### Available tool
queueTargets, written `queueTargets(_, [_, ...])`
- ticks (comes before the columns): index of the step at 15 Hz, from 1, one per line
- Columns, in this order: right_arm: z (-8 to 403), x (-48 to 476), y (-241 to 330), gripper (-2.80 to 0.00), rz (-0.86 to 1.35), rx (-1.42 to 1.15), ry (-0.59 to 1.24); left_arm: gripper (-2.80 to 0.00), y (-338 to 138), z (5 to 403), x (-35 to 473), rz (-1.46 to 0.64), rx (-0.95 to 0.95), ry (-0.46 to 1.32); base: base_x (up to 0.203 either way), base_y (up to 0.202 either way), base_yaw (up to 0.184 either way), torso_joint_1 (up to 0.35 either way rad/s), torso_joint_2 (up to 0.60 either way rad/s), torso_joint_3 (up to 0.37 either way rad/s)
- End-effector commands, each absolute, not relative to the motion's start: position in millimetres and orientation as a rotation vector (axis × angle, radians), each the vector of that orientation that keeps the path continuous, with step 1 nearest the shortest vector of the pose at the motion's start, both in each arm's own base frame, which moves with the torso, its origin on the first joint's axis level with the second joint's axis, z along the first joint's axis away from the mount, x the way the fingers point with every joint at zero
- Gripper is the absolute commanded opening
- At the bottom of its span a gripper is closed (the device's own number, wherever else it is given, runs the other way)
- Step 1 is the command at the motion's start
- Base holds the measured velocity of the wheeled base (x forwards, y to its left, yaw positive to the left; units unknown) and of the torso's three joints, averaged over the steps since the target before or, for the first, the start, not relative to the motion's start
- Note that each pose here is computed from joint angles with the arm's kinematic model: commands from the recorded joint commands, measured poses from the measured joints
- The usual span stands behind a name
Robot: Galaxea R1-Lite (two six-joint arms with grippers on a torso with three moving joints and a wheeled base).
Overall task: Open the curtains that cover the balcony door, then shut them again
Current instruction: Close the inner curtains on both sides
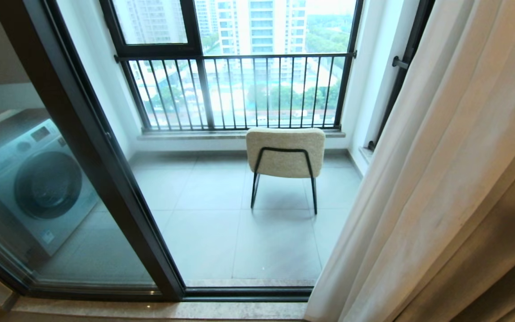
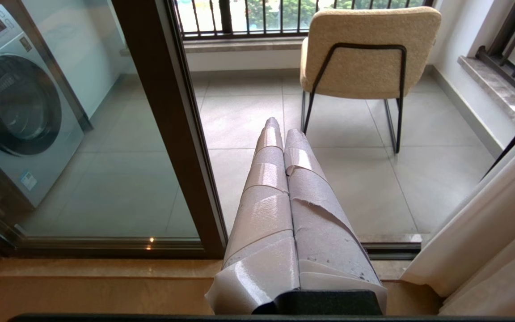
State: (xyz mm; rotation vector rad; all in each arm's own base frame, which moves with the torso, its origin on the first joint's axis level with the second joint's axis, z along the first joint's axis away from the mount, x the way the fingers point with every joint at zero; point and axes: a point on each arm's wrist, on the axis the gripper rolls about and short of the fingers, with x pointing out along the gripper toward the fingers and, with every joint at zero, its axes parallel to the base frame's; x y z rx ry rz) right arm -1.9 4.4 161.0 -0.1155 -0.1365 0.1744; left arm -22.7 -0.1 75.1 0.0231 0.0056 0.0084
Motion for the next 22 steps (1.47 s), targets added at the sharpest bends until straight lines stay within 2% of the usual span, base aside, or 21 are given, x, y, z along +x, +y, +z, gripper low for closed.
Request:
queueTargets(1, [185,17,4,-2.8,0.189,-0.114,-0.092,-2.8,0,75,-23,0.009,0.024,0.006,0.0,0.0,0.0,0.0,0.0,0.0])
queueTargets(2, [199,25,4,-1.27,0.198,-0.116,-0.094,-2.8,0,75,-23,0.009,0.024,0.006,0.0,0.0,0.0,0.0,0.0,0.0])
queueTargets(3, [211,33,4,0.0,0.207,-0.118,-0.097,-2.8,0,75,-23,0.009,0.023,0.006,0.0,0.0,0.0,0.0,0.0,0.0])
queueTargets(9, [282,85,0,0.0,0.241,-0.139,-0.194,-2.8,0,75,-23,0.009,0.023,0.006,0.0,0.0,0.0,0.0,0.0,0.0])
queueTargets(14, [322,126,-3,0.0,0.269,-0.148,-0.231,-2.8,0,75,-23,0.009,0.023,0.006,0.0,0.0,0.0,0.0,0.0,0.0])
queueTargets(22, [357,198,-9,0.0,0.28,-0.158,-0.266,-2.8,0,75,-23,0.009,0.024,0.006,0.0,0.0,0.0,0.0,0.0,0.0])
